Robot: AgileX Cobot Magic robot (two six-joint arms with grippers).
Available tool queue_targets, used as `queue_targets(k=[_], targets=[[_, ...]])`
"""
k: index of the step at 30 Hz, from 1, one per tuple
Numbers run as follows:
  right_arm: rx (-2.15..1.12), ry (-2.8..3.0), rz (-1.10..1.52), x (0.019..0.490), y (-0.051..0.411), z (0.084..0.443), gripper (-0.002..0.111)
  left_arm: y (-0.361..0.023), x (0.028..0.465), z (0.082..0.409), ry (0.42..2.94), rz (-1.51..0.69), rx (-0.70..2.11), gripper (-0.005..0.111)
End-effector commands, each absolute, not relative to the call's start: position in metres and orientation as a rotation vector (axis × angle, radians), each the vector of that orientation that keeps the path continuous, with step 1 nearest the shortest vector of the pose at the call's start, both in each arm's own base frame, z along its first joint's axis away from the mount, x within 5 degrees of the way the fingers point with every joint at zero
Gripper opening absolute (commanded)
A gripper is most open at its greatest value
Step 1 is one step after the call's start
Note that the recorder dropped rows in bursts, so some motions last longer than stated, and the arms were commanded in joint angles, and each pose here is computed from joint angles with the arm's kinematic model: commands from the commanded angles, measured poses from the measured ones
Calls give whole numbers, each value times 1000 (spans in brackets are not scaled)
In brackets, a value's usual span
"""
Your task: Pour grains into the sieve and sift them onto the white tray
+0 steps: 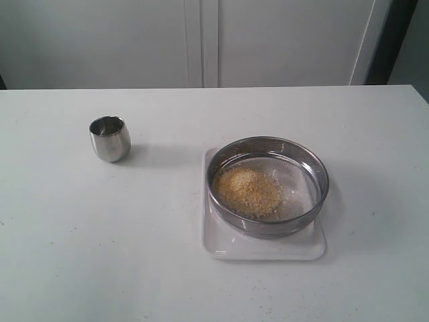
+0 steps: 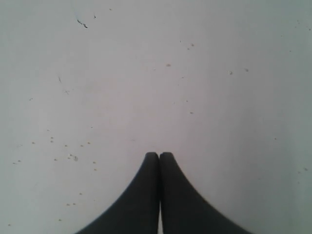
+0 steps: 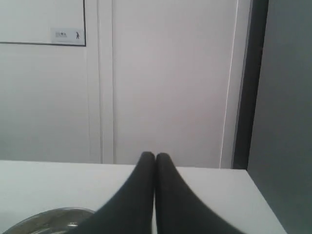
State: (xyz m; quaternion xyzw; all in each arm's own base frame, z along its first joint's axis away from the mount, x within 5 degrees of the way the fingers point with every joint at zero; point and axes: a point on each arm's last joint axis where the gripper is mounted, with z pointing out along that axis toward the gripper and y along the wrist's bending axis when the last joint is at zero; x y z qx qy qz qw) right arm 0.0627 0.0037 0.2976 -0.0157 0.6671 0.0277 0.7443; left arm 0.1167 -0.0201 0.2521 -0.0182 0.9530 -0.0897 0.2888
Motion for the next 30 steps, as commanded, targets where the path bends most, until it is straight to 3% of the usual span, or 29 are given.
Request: queue_targets(k=[1,12,30], targets=[[-5,1615,81,84,5,316,0,-20,115,251,2549,-251,-57,0],[34,1999,146,158,12,330,0,-20,115,251,2549,-251,-57,0],[-97,2508,345,275,41,298,0,-20,115,251,2549,-251,-57,0]])
